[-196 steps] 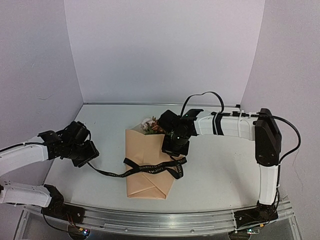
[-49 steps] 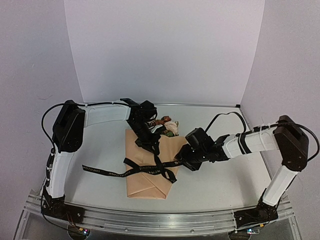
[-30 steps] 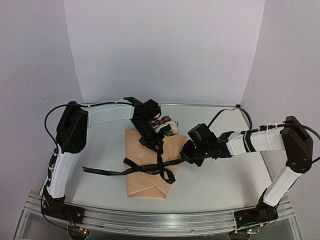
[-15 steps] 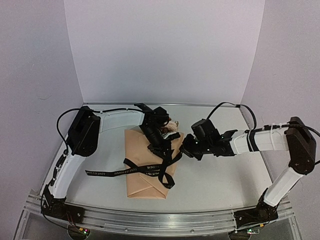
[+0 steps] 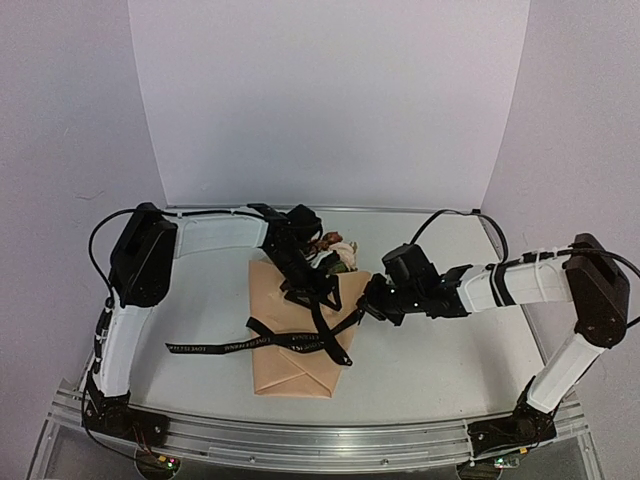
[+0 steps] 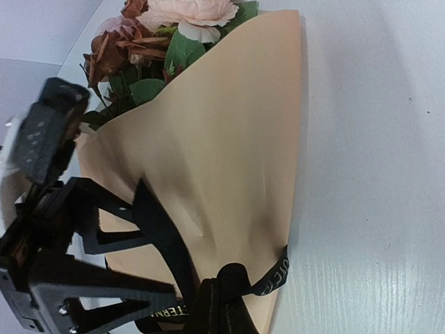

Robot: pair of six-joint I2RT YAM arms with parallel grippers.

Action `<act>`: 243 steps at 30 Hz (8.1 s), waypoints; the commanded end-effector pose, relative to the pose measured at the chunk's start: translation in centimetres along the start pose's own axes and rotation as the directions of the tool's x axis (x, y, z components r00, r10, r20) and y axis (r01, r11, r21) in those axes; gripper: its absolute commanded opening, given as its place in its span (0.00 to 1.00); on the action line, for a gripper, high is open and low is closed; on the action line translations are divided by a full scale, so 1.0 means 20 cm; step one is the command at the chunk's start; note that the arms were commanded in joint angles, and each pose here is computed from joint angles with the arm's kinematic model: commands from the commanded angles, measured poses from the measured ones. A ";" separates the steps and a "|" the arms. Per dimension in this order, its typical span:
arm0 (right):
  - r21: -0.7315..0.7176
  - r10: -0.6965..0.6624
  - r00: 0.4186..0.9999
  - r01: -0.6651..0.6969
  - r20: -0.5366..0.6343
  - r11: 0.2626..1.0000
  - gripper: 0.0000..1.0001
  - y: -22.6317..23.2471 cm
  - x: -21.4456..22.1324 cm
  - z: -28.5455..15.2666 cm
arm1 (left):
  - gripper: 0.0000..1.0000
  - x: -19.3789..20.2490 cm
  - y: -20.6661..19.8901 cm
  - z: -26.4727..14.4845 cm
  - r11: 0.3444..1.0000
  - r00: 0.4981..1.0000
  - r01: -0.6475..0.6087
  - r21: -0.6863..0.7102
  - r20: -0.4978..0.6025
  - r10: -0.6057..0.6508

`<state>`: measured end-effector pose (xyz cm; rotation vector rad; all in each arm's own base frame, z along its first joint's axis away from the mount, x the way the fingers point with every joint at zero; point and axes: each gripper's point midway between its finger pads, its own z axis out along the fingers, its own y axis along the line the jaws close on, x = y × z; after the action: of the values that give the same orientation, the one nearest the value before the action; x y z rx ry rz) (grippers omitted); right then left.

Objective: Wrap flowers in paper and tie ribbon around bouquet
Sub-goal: Cross the ribbon over the folded bouquet.

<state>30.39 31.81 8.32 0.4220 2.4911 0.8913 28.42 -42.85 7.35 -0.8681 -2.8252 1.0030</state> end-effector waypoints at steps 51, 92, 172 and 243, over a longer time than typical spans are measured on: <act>-0.101 -0.648 0.753 0.658 0.116 0.746 0.67 0.55 -0.08 -0.15 | 0.00 -0.15 -0.37 -0.52 0.968 0.966 -0.100 0.232 0.255 0.038; 0.084 -0.104 0.994 0.102 0.021 0.991 0.00 0.31 -0.05 -0.12 | 0.61 -0.10 -0.17 -0.76 0.985 0.874 -0.040 0.169 0.483 -0.047; 0.064 0.407 0.910 -0.403 -0.081 0.913 0.55 -0.23 0.27 -0.14 | 0.00 0.13 -0.09 -0.13 0.930 0.951 -0.290 -0.225 0.040 0.307; 0.189 -0.193 0.979 0.202 -0.064 0.961 0.62 -0.29 0.11 -0.17 | 0.00 -0.02 -0.14 0.07 0.937 0.944 -0.326 0.124 -0.011 0.330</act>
<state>26.37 28.47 7.11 0.2466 2.6223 0.6842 26.25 -44.59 6.40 -1.3060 -2.6052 1.1060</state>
